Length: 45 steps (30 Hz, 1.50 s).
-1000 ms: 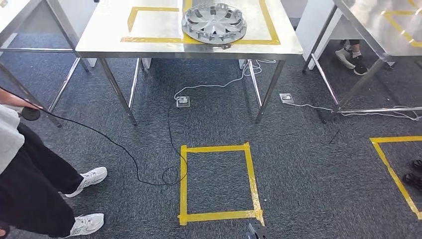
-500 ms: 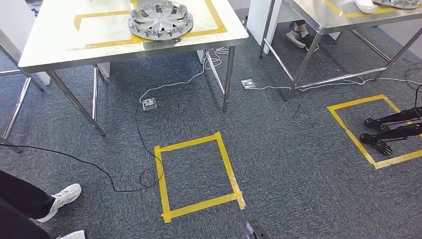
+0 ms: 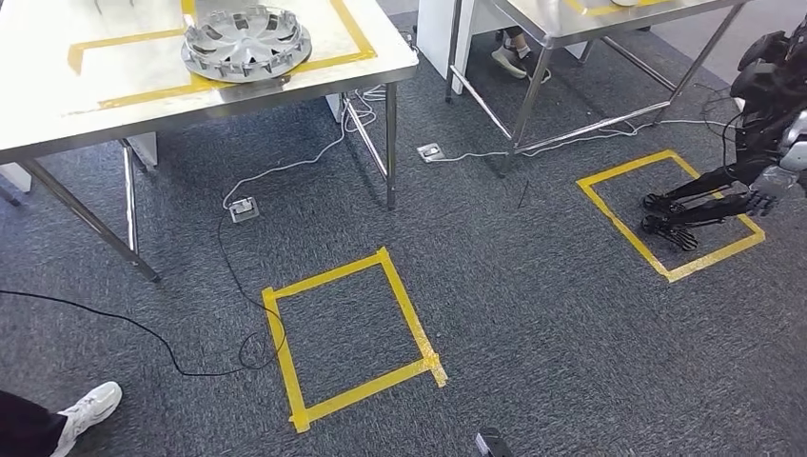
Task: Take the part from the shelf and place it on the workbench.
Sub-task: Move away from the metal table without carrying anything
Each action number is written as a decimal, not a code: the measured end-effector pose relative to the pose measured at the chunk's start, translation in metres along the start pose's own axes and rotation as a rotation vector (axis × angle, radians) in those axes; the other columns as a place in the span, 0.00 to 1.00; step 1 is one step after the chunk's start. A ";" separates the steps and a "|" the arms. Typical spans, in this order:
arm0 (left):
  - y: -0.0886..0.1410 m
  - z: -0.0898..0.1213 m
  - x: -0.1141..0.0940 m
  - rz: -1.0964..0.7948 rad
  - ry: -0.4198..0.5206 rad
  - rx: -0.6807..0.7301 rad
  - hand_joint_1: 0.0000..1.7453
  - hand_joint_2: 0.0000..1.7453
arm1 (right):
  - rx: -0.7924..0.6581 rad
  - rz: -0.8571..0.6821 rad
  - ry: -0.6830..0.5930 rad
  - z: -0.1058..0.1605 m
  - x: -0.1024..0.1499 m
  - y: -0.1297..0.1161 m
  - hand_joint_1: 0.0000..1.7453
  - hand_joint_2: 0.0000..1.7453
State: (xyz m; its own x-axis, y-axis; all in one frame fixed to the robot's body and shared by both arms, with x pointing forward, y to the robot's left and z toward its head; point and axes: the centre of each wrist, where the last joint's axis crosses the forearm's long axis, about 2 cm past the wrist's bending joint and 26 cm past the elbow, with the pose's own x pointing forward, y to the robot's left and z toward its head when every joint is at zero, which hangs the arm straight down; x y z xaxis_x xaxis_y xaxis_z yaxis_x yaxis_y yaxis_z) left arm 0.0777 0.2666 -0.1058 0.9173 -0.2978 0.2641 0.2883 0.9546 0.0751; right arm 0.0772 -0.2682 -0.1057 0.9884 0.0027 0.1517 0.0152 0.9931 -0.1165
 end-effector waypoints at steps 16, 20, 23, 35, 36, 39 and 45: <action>-0.003 0.000 -0.001 -0.002 0.018 0.003 0.00 0.00 | 0.012 -0.025 0.022 0.000 -0.001 -0.001 0.00 0.00; -0.007 0.001 0.001 -0.001 0.013 0.003 0.00 0.00 | 0.010 -0.027 0.034 -0.001 -0.003 -0.004 0.00 0.00; -0.008 0.001 -0.001 -0.001 0.015 0.002 0.00 0.00 | 0.009 -0.029 0.028 -0.001 0.001 -0.005 0.00 0.00; -0.015 0.001 0.005 0.000 0.002 -0.014 0.00 0.00 | -0.005 -0.037 0.048 -0.002 -0.007 -0.011 0.00 0.00; -0.015 0.001 0.006 0.000 -0.001 -0.015 0.00 0.00 | -0.006 -0.037 0.047 -0.002 -0.006 -0.011 0.00 0.00; -0.016 0.001 0.003 0.000 0.002 -0.018 0.00 0.00 | -0.006 -0.040 0.043 -0.002 -0.003 -0.012 0.00 0.00; -0.017 0.001 0.002 0.000 0.004 -0.021 0.00 0.00 | -0.008 -0.041 0.047 -0.002 -0.003 -0.012 0.00 0.00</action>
State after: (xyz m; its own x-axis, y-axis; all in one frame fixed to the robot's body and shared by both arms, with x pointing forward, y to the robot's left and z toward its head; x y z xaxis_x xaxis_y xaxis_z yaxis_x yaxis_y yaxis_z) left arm 0.0740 0.2504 -0.1054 0.9185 -0.2976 0.2605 0.2938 0.9543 0.0544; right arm 0.0740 -0.2806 -0.1068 0.9929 -0.0433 0.1105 0.0564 0.9913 -0.1188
